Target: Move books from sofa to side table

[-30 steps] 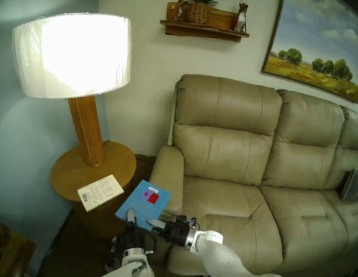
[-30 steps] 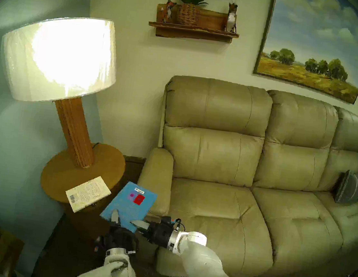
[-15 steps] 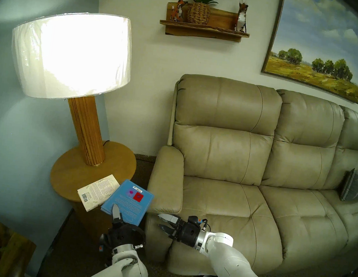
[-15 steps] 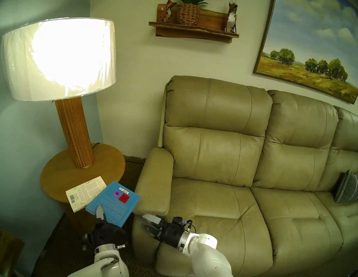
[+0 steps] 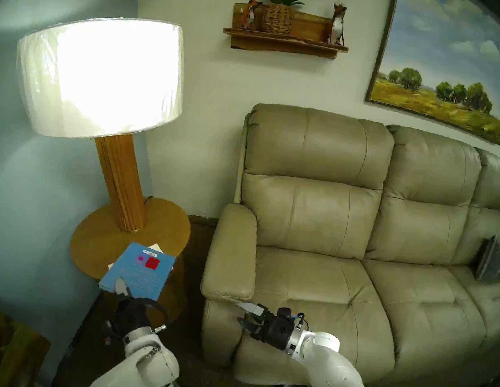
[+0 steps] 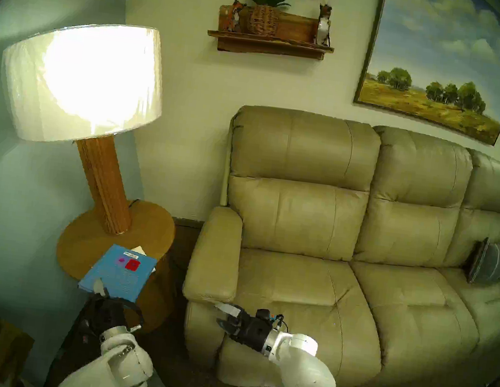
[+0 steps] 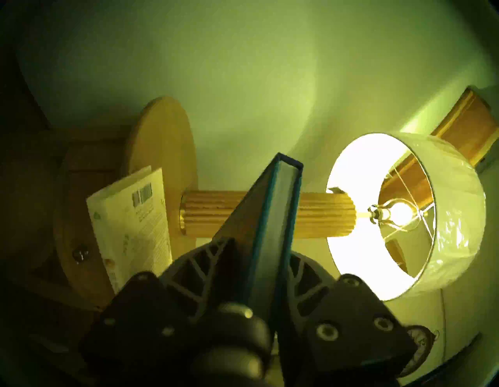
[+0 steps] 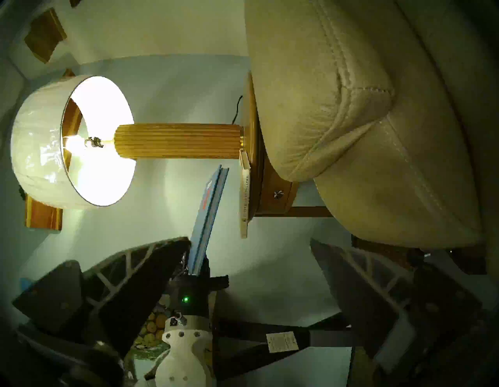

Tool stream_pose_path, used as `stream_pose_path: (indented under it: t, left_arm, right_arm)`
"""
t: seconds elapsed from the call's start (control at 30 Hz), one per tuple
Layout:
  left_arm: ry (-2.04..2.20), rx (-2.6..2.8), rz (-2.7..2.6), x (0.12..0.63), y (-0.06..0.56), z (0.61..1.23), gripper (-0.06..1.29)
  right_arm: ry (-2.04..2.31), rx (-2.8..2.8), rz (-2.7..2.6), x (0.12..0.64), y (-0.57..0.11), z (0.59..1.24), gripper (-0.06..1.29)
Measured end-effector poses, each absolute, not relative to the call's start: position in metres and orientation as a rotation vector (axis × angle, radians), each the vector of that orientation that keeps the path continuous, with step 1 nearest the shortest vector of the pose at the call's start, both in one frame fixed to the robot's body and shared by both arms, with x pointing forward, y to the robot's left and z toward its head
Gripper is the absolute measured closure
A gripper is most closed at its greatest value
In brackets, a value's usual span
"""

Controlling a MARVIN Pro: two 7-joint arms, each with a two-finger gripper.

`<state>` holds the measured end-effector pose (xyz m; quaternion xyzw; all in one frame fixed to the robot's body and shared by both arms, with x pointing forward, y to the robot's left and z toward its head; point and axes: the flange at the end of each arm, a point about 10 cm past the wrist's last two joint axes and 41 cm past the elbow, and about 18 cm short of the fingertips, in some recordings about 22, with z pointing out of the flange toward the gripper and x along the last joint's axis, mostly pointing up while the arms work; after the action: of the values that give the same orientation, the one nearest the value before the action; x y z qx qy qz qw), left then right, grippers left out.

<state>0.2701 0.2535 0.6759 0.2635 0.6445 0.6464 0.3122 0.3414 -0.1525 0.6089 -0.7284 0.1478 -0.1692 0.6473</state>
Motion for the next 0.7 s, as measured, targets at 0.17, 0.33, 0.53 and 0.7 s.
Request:
stream_pose_path:
  t: [0.17,0.33,0.53,0.7]
  left_arm:
    - [1.824,0.709,1.633,0.272,0.264,0.676,0.86]
    - [1.957,0.740,1.544,0.282,0.277,0.672,0.86]
    - [2.043,0.767,1.464,0.295,0.293,0.672,0.86]
    - [2.070,0.835,1.389,0.299,0.299,0.669,0.88]
  right_arm:
    - [0.340,-1.662,-0.379,0.339,-0.154,0.608,0.01]
    - [0.344,-1.664,-0.370,0.337,-0.152,0.607,0.01]
    - [0.347,-1.663,-0.366,0.337,-0.153,0.608,0.01]
    - [0.344,-1.665,-0.362,0.338,-0.153,0.608,0.01]
